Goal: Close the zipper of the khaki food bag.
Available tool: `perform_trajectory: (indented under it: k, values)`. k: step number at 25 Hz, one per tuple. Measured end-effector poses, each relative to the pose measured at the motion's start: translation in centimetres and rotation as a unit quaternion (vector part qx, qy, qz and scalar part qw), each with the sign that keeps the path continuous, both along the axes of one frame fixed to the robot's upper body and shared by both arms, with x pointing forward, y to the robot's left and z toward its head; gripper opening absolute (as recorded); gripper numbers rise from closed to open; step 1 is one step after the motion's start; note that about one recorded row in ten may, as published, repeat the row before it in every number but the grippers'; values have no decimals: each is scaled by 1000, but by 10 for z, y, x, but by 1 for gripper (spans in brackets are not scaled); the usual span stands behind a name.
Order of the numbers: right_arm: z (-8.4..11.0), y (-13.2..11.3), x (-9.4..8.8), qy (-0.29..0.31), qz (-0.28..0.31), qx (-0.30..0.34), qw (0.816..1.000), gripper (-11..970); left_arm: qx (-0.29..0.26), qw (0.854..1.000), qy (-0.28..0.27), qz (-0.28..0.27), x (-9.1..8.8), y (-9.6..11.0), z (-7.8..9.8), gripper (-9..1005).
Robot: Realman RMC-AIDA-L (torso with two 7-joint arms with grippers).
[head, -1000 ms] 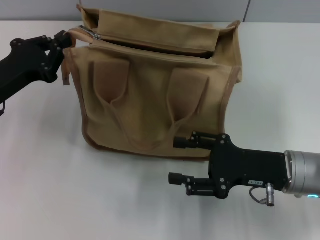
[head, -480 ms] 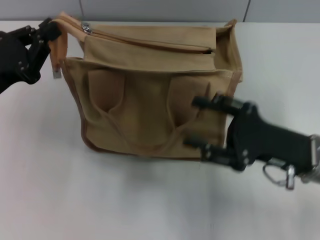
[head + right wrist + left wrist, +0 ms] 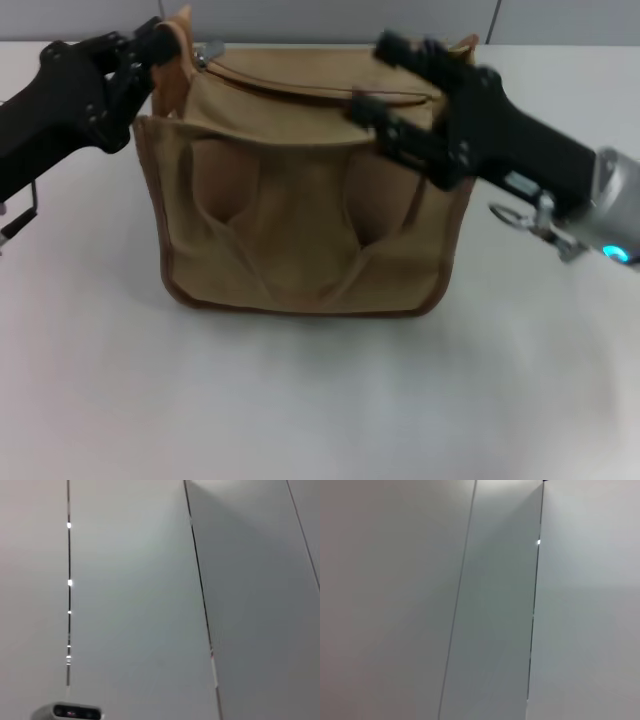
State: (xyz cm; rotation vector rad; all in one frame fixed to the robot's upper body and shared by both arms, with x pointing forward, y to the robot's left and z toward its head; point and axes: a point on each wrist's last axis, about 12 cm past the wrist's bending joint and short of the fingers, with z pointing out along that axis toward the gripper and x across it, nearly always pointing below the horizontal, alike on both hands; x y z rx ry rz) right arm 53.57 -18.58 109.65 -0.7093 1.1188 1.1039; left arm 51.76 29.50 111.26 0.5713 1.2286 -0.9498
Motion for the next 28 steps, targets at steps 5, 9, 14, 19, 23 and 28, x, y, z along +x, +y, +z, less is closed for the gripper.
perform_trajectory:
  k: [5,9,14,19,23,28]
  values:
    - [5,8,13,-86,-75,-16,993,734,-10,1000,9,-15,10,-7,7,21]
    - [6,15,23,-140,-128,-51,981,734,-14,1000,11,-26,15,-12,10,22]
    - [5,29,33,-171,-139,-101,970,734,-15,999,11,-39,19,-20,12,23]
    - [5,40,37,-210,-139,-140,958,735,-17,999,11,-43,22,-23,13,24]
    - [3,42,35,-228,-141,-152,951,734,-21,999,14,-45,26,-27,13,25]
    - [5,46,37,-237,-134,-155,950,723,-14,998,21,-57,32,-38,14,26]
